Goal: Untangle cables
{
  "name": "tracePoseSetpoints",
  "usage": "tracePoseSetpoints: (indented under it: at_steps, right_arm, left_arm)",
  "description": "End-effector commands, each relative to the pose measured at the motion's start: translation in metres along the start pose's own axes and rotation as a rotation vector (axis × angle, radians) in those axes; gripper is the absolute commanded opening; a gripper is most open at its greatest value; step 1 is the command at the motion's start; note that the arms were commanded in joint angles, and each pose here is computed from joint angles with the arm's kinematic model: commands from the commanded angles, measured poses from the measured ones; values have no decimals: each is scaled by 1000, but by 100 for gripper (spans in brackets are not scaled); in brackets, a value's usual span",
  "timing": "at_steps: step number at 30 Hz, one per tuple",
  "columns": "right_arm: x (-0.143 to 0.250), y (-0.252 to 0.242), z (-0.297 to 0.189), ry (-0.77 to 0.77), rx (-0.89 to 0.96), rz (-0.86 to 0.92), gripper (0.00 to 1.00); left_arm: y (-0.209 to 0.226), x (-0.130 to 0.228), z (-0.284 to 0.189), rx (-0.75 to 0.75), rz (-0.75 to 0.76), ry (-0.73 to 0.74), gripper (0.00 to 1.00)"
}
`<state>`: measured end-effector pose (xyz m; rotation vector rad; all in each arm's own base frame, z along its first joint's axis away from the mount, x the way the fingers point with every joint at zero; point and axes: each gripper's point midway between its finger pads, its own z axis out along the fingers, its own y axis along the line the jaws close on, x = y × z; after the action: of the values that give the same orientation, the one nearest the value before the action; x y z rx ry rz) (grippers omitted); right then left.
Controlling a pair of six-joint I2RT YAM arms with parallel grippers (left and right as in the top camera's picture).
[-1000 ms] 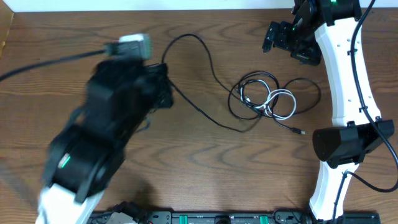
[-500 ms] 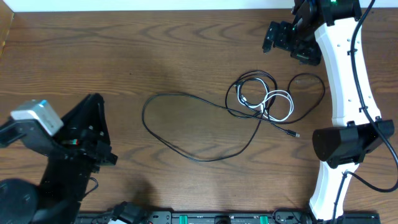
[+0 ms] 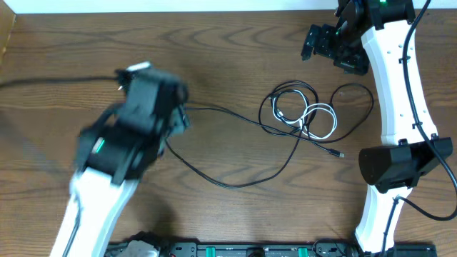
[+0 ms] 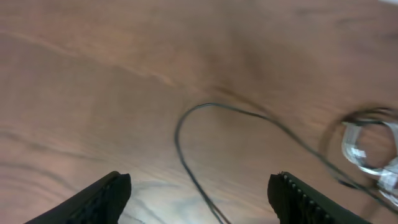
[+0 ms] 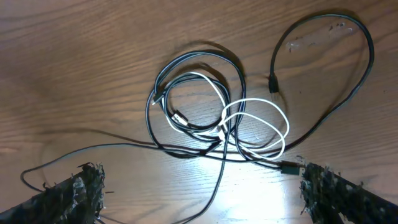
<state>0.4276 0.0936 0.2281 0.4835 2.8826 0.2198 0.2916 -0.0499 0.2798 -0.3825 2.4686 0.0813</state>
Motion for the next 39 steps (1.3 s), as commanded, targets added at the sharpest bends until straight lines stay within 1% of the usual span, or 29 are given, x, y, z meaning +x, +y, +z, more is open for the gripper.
tracePoseSetpoints:
  at_steps: [1,4,7,10,12,15,23,28,32,36,37,38,39]
  right_arm:
    - [2,2,0,-1,6,-20,99]
    - [2,2,0,-2,6,-19,99]
    - [2,2,0,-2,6,-19,99]
    - [2,2,0,-1,6,-20,99]
    - [2,2,0,-2,6,-19,99]
    - [2,2,0,-2,6,-19,99]
    - [2,2,0,-2,6,-19,99]
    - [2,2,0,-2,6,-19,99]
    - [2,2,0,-2,6,-19,99]
    - [2,2,0,-2,6,-19,99]
    - [2,2,0,-2,6,-19,99]
    - [2,2,0,-2,6,-19,99]
    - [2,2,0,-2,6,-19,99]
  left_arm:
    - [21,-6,45,-149,-50,65,76]
    - [32,0,81,-203,-83,168,76]
    - [38,11,111,-193,-78,291,75]
    - [37,27,139,-130,-14,425,75]
    - [30,40,157,-45,65,516,75]
    - [19,53,175,42,121,592,75]
    - [17,68,213,56,201,645,76]
    - [26,82,232,3,223,688,75]
    - [27,96,249,-6,225,724,75]
    - [29,102,260,-9,224,741,75]
    - [30,104,262,-12,223,749,71]
    - [30,105,263,-12,223,751,63]
    - [30,105,263,-13,222,752,53]
